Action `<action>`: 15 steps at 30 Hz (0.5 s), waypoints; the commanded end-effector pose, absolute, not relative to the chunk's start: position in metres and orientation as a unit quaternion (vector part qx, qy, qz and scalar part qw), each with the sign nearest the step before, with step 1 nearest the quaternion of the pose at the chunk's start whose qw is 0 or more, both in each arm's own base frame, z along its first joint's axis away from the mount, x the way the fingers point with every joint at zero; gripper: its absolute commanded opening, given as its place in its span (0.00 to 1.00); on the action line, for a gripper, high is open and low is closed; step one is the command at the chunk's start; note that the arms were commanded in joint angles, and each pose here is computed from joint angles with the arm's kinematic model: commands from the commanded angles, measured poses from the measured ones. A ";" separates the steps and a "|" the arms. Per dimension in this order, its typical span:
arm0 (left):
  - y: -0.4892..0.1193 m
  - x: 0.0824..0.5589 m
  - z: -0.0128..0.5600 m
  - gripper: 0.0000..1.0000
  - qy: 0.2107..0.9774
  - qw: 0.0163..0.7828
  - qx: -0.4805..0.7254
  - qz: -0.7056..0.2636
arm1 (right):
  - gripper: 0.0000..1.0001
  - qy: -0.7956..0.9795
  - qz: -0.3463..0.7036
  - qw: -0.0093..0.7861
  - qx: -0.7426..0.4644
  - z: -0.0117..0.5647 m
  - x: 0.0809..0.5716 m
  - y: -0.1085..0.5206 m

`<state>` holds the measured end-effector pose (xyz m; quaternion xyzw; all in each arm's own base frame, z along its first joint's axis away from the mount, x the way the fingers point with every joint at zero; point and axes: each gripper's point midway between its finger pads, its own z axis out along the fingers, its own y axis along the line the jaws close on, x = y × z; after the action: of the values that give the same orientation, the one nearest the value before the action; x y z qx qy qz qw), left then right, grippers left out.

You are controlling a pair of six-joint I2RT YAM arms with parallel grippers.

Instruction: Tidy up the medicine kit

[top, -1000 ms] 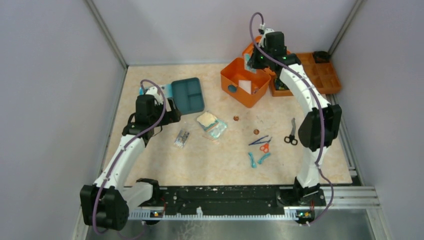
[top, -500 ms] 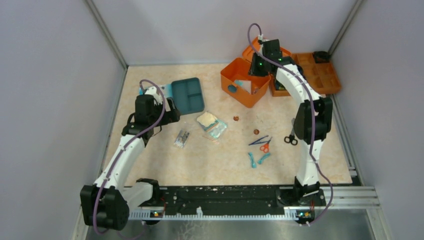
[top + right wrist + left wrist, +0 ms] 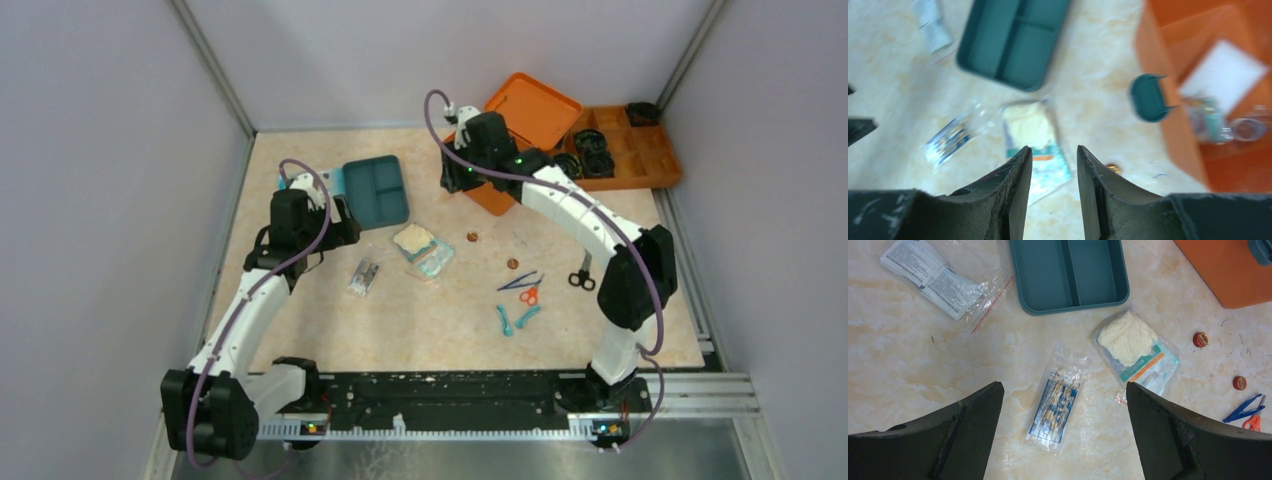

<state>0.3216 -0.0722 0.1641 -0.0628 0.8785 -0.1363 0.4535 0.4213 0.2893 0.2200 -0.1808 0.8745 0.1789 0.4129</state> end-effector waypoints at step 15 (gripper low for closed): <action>-0.057 0.324 0.171 0.99 0.876 0.462 -0.090 -0.105 | 0.50 0.890 0.286 0.303 -0.185 0.116 0.394 0.347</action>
<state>0.3218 -0.0607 0.1614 -0.0811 0.8806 -0.1094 0.4538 0.3854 0.3297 0.1152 -0.1836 0.8998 0.2618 0.2969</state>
